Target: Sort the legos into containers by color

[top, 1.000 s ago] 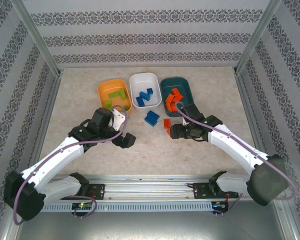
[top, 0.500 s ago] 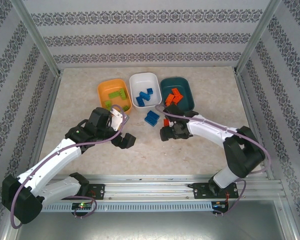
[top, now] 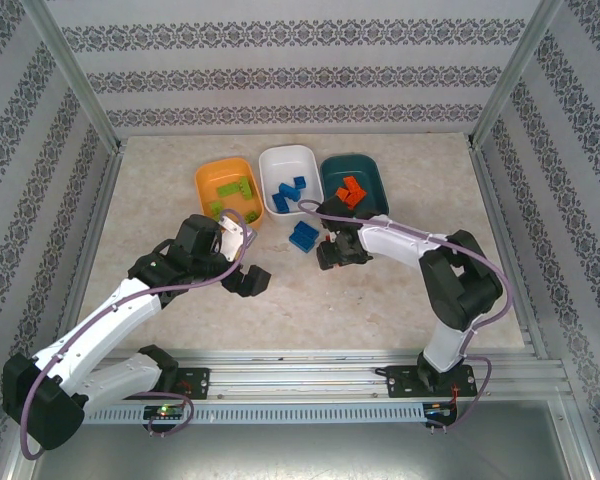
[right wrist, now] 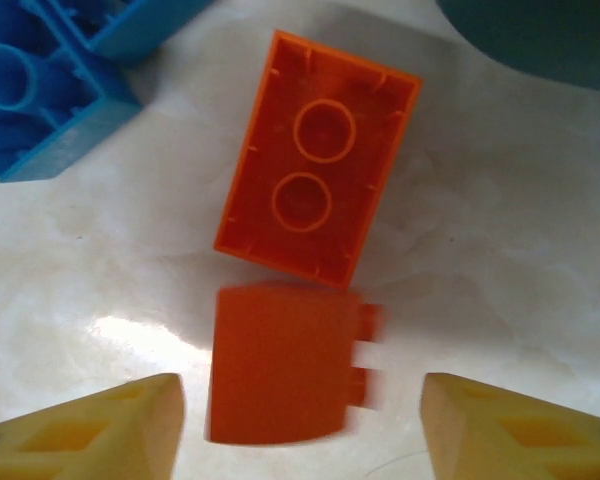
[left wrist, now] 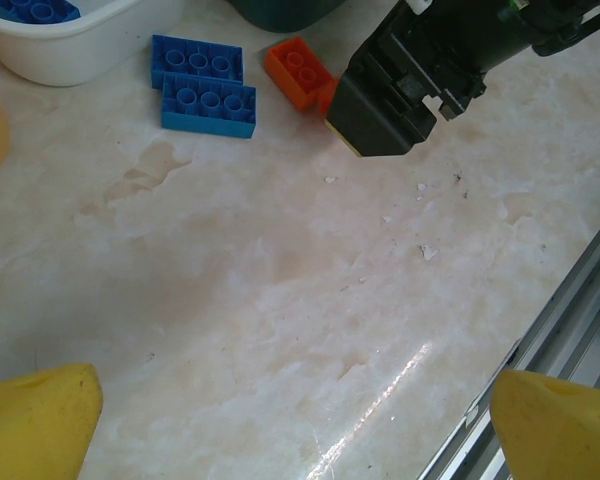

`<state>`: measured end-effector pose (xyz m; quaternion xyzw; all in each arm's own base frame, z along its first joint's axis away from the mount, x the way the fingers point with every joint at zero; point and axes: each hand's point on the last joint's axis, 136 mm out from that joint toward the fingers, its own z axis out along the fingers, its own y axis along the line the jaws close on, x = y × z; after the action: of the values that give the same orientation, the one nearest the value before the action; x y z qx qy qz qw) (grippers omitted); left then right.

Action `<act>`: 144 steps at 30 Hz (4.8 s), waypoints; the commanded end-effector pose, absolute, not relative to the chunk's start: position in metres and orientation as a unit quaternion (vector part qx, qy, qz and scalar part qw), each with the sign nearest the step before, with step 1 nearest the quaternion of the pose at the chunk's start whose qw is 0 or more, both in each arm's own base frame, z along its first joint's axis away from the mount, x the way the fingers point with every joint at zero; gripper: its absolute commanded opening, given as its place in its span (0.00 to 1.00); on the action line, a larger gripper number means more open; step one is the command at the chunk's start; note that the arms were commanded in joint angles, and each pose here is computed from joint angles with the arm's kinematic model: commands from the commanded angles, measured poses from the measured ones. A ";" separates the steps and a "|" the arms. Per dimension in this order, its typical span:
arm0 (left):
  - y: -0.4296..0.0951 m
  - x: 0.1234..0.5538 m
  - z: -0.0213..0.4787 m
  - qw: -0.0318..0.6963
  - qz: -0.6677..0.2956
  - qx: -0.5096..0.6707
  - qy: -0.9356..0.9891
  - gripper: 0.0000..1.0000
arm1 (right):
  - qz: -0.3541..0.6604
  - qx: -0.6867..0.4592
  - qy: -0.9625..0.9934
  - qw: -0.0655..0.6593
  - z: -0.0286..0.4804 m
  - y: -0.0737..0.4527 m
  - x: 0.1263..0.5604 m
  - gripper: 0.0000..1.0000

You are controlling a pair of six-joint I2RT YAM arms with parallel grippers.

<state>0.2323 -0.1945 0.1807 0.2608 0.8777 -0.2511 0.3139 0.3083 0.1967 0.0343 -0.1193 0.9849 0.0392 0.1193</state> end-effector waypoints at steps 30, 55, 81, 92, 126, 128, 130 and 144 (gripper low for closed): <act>-0.188 0.238 0.190 0.333 -0.240 0.251 0.877 1.00 | 0.086 -0.081 0.972 0.204 0.103 0.186 0.295 0.28; -0.186 0.239 0.190 0.338 -0.235 0.248 0.877 1.00 | 0.098 -0.055 0.957 0.266 0.166 0.188 0.372 0.54; -0.184 0.240 0.189 0.339 -0.232 0.246 0.878 1.00 | 0.065 -0.193 0.968 0.145 0.043 0.291 0.373 0.63; -0.184 0.241 0.188 0.338 -0.229 0.247 0.879 1.00 | 0.052 -0.205 0.970 0.118 0.013 0.293 0.370 0.58; -0.174 0.244 0.198 0.369 -0.207 0.236 0.875 1.00 | 0.158 -0.077 0.950 0.258 0.128 0.310 0.471 0.33; -0.174 0.244 0.198 0.368 -0.207 0.236 0.875 1.00 | 0.148 -0.075 0.952 0.256 0.125 0.307 0.481 0.56; -0.174 0.244 0.196 0.366 -0.206 0.237 0.876 1.00 | 0.122 -0.080 0.954 0.262 0.125 0.300 0.480 0.66; -0.178 0.244 0.198 0.363 -0.219 0.237 0.874 1.00 | 0.028 -0.139 0.969 0.201 0.070 0.265 0.408 0.83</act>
<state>0.2414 -0.1777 0.1932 0.2409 0.8776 -0.2116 0.3565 0.4104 0.2776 0.0736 -0.1349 0.9674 0.0458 0.2092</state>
